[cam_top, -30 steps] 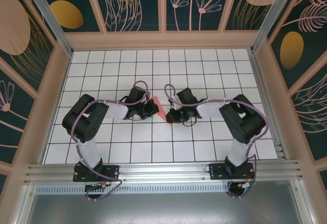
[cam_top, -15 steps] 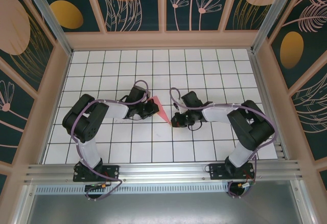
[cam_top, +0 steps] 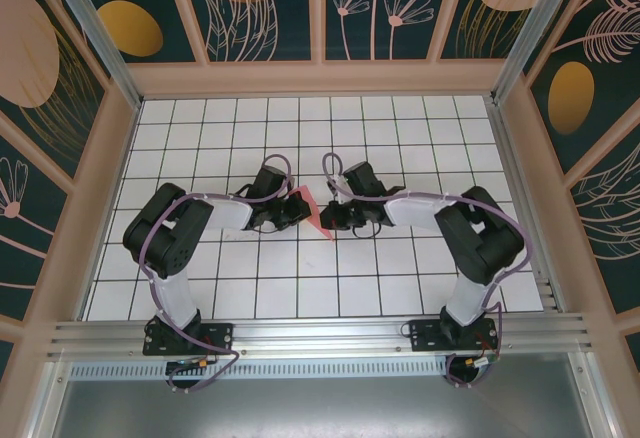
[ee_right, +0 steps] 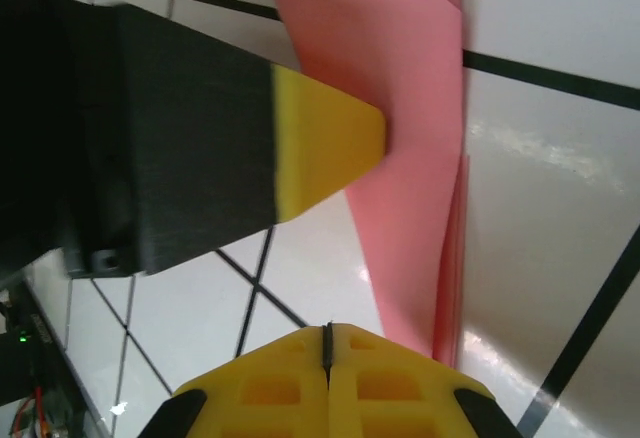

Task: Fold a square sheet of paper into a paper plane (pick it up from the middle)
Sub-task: Fold the wing for the fifth time at the center of the table.

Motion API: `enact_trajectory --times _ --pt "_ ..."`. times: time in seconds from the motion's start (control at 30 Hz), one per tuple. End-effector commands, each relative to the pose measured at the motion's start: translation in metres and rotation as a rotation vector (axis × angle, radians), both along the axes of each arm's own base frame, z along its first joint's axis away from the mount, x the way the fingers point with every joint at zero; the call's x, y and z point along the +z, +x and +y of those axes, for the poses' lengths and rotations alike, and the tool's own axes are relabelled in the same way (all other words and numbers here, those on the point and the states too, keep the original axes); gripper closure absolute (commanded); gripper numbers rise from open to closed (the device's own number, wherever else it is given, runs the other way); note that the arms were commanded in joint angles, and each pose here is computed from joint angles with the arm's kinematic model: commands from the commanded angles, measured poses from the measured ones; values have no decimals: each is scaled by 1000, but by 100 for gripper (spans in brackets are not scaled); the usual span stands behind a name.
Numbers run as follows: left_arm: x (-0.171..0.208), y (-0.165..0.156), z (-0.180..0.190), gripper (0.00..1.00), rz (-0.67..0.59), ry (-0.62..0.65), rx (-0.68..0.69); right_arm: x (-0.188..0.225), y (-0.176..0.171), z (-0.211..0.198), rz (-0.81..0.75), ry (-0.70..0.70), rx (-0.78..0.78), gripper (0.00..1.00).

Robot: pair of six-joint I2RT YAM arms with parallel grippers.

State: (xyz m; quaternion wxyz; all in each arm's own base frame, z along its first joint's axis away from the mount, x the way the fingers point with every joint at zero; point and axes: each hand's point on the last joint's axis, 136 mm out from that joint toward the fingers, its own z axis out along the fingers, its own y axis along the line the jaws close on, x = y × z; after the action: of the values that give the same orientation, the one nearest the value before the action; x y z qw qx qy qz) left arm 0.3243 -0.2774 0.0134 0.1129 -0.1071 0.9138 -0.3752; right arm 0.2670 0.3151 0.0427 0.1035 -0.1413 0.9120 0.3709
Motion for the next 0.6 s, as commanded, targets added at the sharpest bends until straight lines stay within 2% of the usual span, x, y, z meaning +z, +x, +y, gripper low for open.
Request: enact_trajectory --times 0.0,0.13,0.33,0.43,0.57 --pt "-36 -6 28 98 59 149 42 -13 7 1 15 -34 -27 94" --pt "-21 0 20 96 11 111 13 -34 3 -8 52 -92 -45 95" --pt "33 9 -1 91 -138 -30 -45 -54 -6 -24 93 -158 -77 96" --pt "39 -1 -5 90 -149 -97 -59 -57 -7 -25 102 -166 -85 96" --pt "30 -13 -5 90 -128 -97 -75 -60 -7 -26 109 -174 -93 96"
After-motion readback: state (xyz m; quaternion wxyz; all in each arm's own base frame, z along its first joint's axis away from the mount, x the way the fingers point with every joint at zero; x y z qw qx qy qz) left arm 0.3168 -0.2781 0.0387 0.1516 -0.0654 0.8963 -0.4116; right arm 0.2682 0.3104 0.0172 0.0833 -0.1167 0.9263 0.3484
